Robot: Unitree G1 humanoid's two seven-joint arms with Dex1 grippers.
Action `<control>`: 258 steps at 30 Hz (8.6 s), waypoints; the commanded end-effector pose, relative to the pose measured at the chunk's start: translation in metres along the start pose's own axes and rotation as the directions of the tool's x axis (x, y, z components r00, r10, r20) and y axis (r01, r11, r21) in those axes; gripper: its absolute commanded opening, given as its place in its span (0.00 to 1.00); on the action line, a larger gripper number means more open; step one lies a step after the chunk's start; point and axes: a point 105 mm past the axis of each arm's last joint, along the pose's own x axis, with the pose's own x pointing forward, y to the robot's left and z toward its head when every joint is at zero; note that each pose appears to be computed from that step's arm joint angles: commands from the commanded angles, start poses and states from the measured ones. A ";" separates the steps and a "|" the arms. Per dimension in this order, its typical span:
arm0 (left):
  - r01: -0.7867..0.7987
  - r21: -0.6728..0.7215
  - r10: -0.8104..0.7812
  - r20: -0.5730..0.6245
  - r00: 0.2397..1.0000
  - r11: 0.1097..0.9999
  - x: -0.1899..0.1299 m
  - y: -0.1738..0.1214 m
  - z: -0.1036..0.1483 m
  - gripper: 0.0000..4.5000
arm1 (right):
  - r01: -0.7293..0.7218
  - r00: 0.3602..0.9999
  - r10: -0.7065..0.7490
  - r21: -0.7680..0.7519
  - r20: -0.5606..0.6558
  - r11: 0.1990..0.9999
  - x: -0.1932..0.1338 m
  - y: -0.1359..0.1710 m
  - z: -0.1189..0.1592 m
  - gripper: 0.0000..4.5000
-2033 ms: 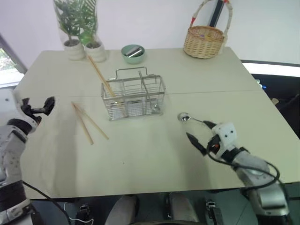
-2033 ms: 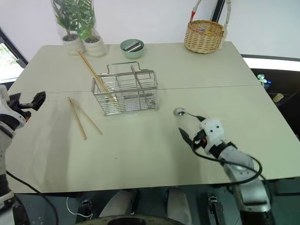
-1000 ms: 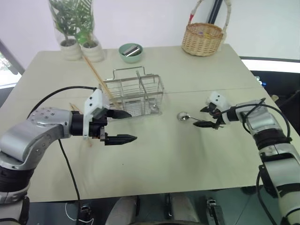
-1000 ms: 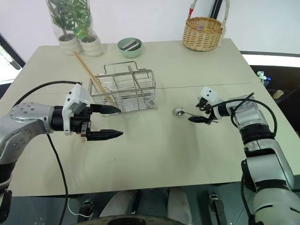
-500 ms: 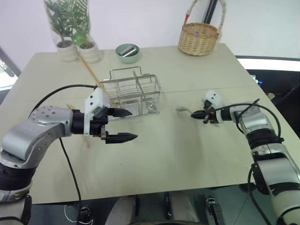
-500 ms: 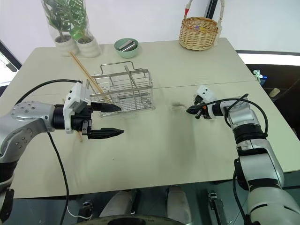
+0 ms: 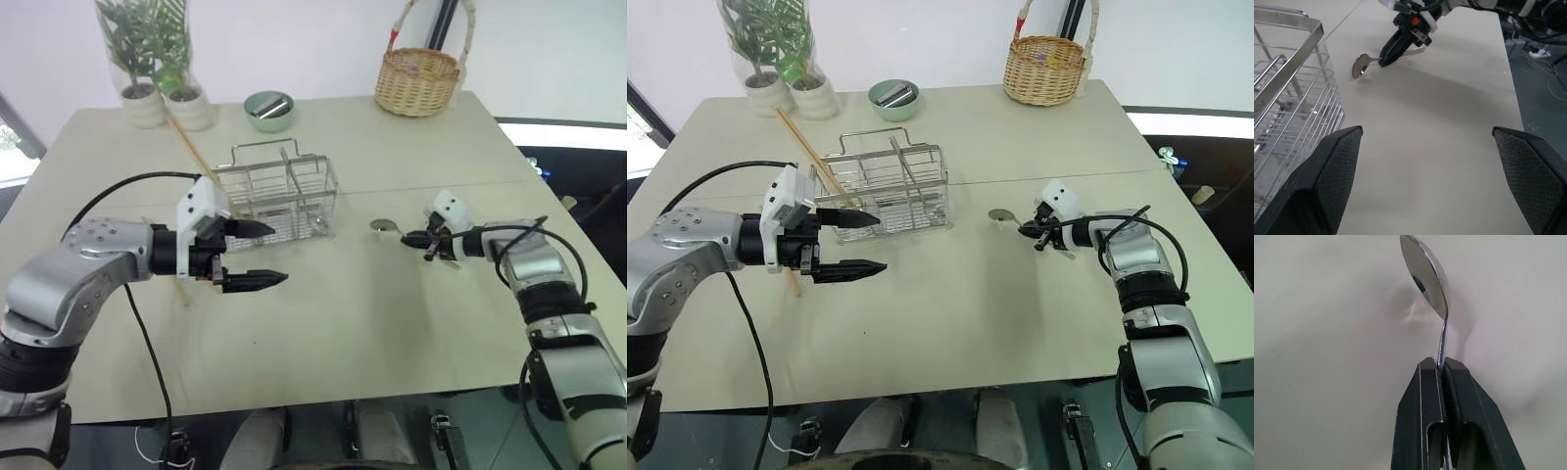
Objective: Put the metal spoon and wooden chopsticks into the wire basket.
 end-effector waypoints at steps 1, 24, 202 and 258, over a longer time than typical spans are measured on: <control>-0.070 0.045 0.068 0.058 0.996 0.997 -0.011 0.007 0.017 1.00 | 0.153 0.940 -0.146 0.003 0.310 0.988 -0.028 -0.018 0.079 0.00; -0.305 0.011 0.299 0.174 0.938 0.952 -0.043 0.031 0.042 1.00 | -0.120 0.592 -0.031 0.127 0.806 0.985 0.010 0.087 0.264 0.00; -0.923 -0.263 0.664 -0.747 0.011 -0.281 -0.120 0.123 -0.140 1.00 | -0.266 0.904 0.194 0.147 0.382 0.953 -0.072 0.127 0.064 0.76; -0.870 -0.410 0.697 -0.708 0.115 -0.274 -0.089 0.152 -0.130 0.01 | -0.246 0.915 0.179 0.148 0.362 0.958 -0.073 0.121 0.058 0.77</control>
